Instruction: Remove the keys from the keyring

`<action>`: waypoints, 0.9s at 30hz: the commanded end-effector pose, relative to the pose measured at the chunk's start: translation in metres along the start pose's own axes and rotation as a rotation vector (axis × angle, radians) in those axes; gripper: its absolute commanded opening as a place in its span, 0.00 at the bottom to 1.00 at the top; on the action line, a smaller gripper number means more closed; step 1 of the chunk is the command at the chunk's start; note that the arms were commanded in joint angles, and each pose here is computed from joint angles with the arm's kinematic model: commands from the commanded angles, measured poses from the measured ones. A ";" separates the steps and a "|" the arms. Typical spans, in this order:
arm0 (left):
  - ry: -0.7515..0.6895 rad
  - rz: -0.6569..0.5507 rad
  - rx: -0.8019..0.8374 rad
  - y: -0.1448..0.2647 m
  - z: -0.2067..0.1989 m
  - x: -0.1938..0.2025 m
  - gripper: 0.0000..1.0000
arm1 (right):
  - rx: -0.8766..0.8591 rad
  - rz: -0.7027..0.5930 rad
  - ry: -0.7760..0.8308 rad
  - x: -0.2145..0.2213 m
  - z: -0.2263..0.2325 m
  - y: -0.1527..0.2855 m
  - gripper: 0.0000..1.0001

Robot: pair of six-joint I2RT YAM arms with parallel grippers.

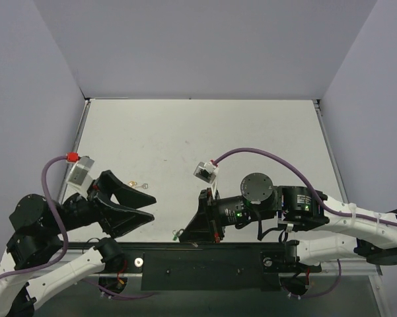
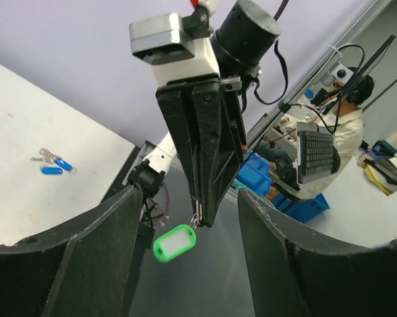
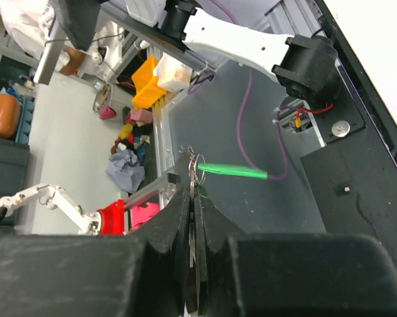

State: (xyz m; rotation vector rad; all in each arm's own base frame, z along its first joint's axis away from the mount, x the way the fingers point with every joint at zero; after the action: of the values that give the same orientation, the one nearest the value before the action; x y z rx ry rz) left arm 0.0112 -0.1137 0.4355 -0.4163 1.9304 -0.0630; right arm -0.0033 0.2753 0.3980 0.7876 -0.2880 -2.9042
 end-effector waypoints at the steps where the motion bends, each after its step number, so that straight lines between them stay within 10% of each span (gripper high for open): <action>1: 0.035 -0.097 0.139 0.005 -0.018 -0.010 0.69 | -0.032 -0.019 0.075 -0.004 0.011 0.011 0.00; 17: 0.200 -0.282 0.175 -0.008 0.004 0.011 0.55 | -0.063 -0.401 0.070 -0.022 -0.005 0.029 0.00; 27: 0.242 -0.045 -0.356 -0.015 0.054 0.035 0.55 | 0.234 -0.480 -0.030 -0.018 -0.048 0.037 0.00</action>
State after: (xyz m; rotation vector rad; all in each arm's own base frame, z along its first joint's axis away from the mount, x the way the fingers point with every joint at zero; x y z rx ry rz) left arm 0.0365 -0.1332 0.4031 -0.6502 2.1763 -0.0946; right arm 0.0261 0.2395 0.3775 0.9928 -0.3139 -3.2540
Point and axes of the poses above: each gripper's point midway between its finger pads, its own y axis back along the fingers, its own z axis along the line the jaws close on, x = y × z, the point moved 8 cm from there along y, back along the fingers, and after that the axes turned 12 degrees about -y, right-handed, at the moved point
